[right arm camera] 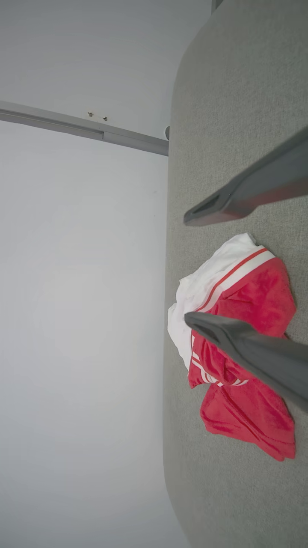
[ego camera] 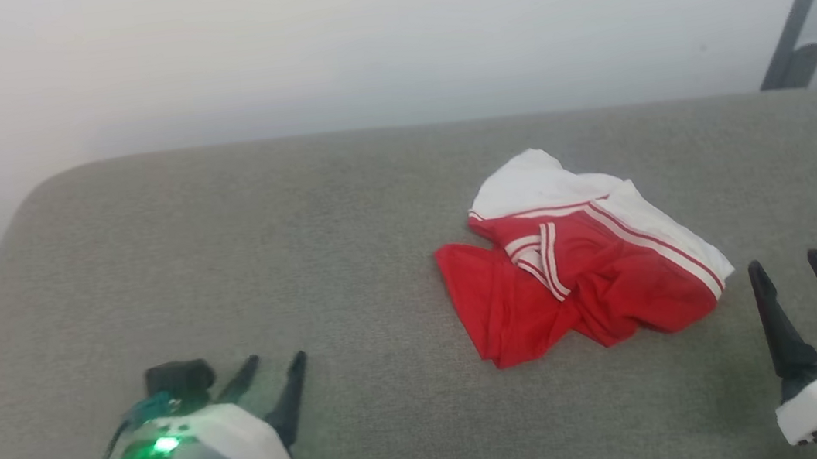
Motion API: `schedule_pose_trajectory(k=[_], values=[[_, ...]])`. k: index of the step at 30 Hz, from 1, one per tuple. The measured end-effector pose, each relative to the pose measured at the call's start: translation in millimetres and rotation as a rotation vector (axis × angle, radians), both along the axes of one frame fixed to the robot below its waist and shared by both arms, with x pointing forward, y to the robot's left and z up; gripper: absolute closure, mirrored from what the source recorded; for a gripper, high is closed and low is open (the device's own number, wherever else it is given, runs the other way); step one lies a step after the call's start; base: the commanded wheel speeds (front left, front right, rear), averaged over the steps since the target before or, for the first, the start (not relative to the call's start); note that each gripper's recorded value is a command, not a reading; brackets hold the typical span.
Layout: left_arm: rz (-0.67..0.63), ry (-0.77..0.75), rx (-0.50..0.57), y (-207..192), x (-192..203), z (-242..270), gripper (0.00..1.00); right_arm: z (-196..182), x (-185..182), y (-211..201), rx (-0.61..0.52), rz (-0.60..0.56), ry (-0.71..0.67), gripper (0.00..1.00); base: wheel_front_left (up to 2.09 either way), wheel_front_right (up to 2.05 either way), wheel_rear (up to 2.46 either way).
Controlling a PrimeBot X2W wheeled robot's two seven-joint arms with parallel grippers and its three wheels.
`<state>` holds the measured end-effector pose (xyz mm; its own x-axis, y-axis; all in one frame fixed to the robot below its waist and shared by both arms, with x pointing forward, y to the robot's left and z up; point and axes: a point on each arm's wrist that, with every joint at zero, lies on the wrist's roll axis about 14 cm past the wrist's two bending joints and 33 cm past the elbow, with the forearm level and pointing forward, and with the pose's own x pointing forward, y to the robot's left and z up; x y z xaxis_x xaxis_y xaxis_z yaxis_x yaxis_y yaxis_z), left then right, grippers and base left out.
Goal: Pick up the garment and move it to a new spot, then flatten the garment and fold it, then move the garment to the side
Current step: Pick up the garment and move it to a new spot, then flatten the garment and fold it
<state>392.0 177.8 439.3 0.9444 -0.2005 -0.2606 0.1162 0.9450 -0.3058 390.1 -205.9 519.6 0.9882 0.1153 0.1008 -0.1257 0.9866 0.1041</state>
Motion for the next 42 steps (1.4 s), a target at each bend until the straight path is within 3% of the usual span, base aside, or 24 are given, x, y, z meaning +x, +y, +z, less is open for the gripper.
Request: schedule_pose_trajectory(k=[5, 7, 18, 37, 42], values=[[0.113, -0.115, 0.077, 32.9, -16.5, 22.5, 0.0, 7.1, -3.6, -1.7, 0.02, -0.006, -0.02, 0.0, 0.0, 0.0, 0.0], [0.109, -0.158, 0.135, 34.3, -22.6, 29.1, 0.0, 10.0, -5.2, -2.5, 0.024, -0.007, -0.028, 0.0, 0.0, 0.0, 0.0], [0.162, -0.395, 0.189, 32.5, -39.0, 85.3, 0.0, 30.6, -16.1, -6.8, 0.053, -0.018, -0.091, 0.0, 0.0, 0.0, 0.0], [0.174, -0.346, 0.186, 26.8, -55.2, 60.5, 0.0, 18.7, -13.2, -1.4, 0.049, 0.007, -0.052, 0.0, 0.0, 0.0, 0.0], [0.187, -0.338, 0.173, 26.9, -55.9, 57.7, 0.0, 8.2, -4.9, 3.3, 0.025, 0.044, 0.026, 0.0, 0.0, 0.0, 0.0]])
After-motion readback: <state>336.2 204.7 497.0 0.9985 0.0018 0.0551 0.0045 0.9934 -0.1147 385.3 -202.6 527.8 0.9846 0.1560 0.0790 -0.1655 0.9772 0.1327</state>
